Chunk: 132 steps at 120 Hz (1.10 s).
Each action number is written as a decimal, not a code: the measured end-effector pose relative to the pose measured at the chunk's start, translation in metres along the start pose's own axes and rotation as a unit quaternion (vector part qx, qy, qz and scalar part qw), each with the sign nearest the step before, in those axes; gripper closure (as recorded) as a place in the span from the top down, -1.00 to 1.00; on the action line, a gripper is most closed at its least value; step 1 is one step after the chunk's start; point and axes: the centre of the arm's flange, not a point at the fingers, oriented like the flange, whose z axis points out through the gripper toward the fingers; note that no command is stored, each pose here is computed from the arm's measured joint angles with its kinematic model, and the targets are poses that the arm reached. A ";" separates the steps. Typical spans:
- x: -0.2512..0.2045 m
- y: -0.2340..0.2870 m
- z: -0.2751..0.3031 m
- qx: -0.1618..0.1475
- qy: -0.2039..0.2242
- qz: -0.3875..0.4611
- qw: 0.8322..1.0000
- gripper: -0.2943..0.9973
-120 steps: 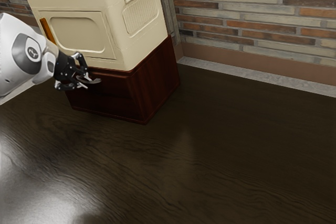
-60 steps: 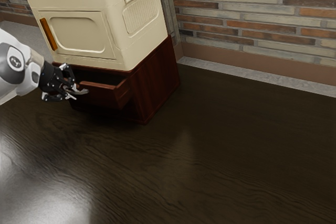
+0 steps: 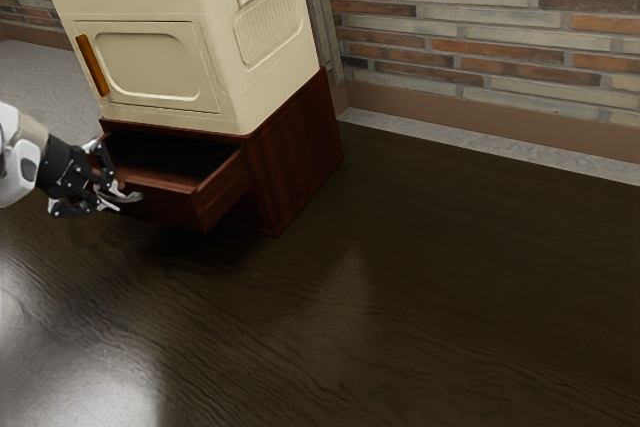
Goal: Pull the drawer handle with one arm to open the drawer
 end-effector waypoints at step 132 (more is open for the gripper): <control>0.011 0.061 -0.040 -0.002 -0.004 -0.003 1.000 -0.33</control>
